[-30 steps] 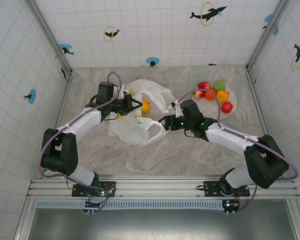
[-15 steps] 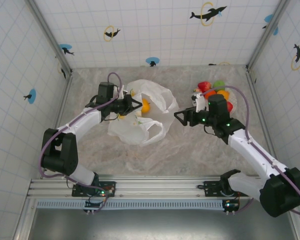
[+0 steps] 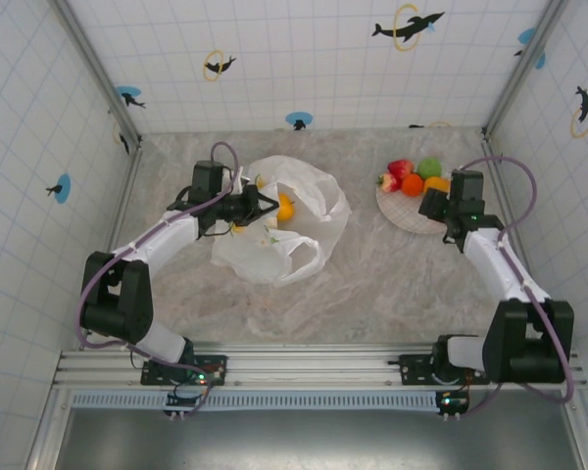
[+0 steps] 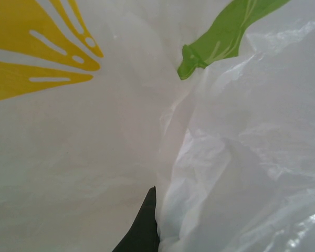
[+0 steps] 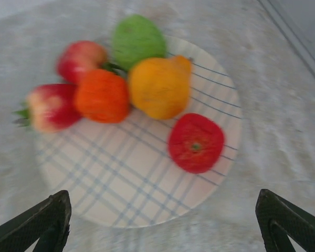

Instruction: Place the fruits into the plastic bag

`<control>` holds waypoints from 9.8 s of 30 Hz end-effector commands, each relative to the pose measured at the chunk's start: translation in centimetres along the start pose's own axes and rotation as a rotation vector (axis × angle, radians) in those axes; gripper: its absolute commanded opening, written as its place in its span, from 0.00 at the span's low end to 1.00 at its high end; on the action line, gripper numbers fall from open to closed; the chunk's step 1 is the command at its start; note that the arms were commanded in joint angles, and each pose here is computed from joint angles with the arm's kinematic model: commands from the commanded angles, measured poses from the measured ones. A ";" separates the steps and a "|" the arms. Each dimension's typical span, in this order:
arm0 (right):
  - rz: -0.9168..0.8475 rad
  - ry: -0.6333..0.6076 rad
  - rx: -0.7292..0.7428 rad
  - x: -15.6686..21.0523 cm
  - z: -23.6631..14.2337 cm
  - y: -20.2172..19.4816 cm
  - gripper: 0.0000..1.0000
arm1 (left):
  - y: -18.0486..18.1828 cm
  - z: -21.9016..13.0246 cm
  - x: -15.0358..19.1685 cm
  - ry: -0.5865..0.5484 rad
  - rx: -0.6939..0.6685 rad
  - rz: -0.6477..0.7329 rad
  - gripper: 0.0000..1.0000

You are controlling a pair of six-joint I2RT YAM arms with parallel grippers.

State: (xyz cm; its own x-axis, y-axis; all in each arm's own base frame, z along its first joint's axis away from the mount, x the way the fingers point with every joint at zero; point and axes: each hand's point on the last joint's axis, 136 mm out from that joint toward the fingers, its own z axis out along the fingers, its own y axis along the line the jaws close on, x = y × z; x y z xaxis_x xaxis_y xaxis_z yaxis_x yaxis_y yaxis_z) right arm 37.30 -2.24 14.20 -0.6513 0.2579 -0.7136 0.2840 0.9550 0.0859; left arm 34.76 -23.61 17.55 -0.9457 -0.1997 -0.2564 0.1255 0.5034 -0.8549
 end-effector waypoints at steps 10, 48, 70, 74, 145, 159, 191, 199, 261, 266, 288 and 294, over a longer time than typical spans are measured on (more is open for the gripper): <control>-0.001 0.089 0.149 -0.3 7.0 -1.9 0.89 | -0.2 -0.2 -0.3 -0.005 0.009 -0.012 0.00; -0.169 -0.078 -0.370 1.6 -3.7 9.1 0.50 | -0.6 -0.7 0.4 0.006 0.016 0.000 0.00; -0.555 -0.134 -0.992 11.0 -12.9 29.4 0.50 | -0.2 -0.6 1.1 0.017 0.016 -0.008 0.00; -0.496 -0.148 -0.936 10.5 -11.0 31.3 0.50 | -0.5 -0.5 1.2 0.023 0.022 -0.003 0.00; -0.465 0.182 -0.904 14.4 -12.1 28.6 0.78 | -0.3 -0.9 -0.8 -0.015 -0.001 0.035 0.00; -0.257 -0.102 -0.648 1.9 -11.8 18.7 0.80 | 0.4 -0.7 -0.7 -0.011 -0.008 0.027 0.00; 0.268 0.086 0.019 -5.6 12.6 1.2 0.86 | 0.2 -0.5 -0.4 -0.003 0.019 0.004 0.00; 0.266 0.120 0.039 -4.4 14.3 0.9 0.86 | 0.2 -0.5 -0.3 -0.003 0.024 0.007 0.00; -0.552 0.103 -1.048 13.4 -10.6 31.0 0.59 | -0.8 -0.6 -0.3 0.005 0.063 0.006 0.00; -0.509 0.094 -1.032 13.5 -9.6 33.2 0.59 | -1.2 -0.5 0.0 0.013 0.070 0.014 0.00; -0.001 0.116 -0.984 12.7 -8.1 39.3 0.65 | -4.7 -1.0 -0.4 0.023 0.163 0.024 0.00; 0.056 0.210 -1.076 14.1 -8.4 41.6 0.68 | -5.2 -1.2 -0.5 0.017 0.170 0.035 0.00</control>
State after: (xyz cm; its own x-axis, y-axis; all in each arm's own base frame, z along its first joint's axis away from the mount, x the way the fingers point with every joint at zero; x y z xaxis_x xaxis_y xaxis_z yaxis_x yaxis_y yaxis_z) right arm 33.65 40.06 11.17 -0.7844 0.1768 -0.5946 -0.3686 0.6380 0.6761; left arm 34.36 -24.63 20.35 -0.9535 -0.1800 -0.2417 0.1551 0.3945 -0.9057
